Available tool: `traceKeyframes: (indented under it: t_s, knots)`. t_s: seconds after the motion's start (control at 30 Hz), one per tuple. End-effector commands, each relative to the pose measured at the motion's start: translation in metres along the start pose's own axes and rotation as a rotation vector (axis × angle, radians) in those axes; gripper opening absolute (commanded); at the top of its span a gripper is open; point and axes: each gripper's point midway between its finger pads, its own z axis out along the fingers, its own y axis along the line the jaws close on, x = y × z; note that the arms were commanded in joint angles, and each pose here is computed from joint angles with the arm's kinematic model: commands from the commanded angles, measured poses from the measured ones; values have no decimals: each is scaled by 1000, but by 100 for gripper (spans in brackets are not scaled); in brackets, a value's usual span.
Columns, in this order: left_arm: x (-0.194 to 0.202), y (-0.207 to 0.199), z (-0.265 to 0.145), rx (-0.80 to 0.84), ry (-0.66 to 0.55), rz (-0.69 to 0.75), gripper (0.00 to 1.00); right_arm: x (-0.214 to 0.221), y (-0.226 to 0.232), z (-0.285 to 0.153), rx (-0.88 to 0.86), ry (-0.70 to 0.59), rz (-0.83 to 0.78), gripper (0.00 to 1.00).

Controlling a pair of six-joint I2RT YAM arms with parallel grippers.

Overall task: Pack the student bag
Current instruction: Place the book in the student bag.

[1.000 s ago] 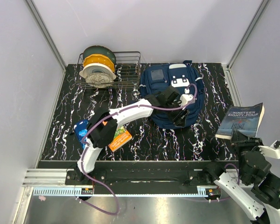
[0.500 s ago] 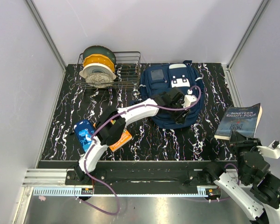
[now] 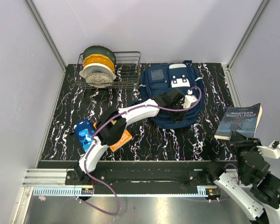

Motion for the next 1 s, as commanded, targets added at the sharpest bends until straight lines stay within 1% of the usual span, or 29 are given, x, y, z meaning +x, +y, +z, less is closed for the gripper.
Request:
traceKeyframes:
  t_s: [0.0, 0.13, 0.3, 0.4, 0.53, 0.63, 0.67, 0.7, 0.73, 0.8, 0.83, 0.87, 0.9, 0.93, 0.97]
  knots:
    - [-26, 8, -15, -55, -76, 36, 0, -19, 21, -2, -57, -53, 125, 0]
    - [-59, -7, -50, -35, -160, 65, 0, -18, 21, -1, -56, -51, 124, 0]
    - [-84, -17, -81, -34, -230, 88, 0, -12, 20, 0, -53, -39, 127, 0]
    - [-92, -23, -93, -30, -261, 99, 0, -9, 20, 0, -55, -30, 125, 0]
    - [-91, -33, -99, 19, -253, 98, 0, -8, 19, 1, -54, -28, 121, 0]
    - [-85, -49, -103, 72, -251, 84, 0, -8, 19, 1, -53, -27, 121, 0]
    - [-72, -56, -98, 87, -217, 70, 0, -8, 19, 1, -52, -27, 121, 0]
    - [-68, -65, -100, 105, -210, 74, 0, -7, 19, 1, -54, -26, 121, 0]
    - [-46, -71, -92, 125, -160, 63, 0, -7, 19, 1, -52, -25, 121, 0]
    - [-29, -99, -90, 164, -137, 82, 0, -6, 18, 1, -51, -24, 119, 0]
    - [-5, -105, -82, 178, -89, 72, 0, -6, 18, 2, -48, -25, 117, 0]
    - [1, -119, -78, 190, -89, 94, 0, -7, 17, 2, -47, -28, 118, 0]
    - [6, -122, -77, 183, -85, 64, 0, -7, 17, 2, -45, -32, 117, 0]
    - [16, -124, -72, 188, -71, 39, 5, -7, 16, 2, -43, -31, 113, 0]
    - [20, -122, -72, 184, -65, 27, 27, -7, 16, 2, -42, -34, 113, 0]
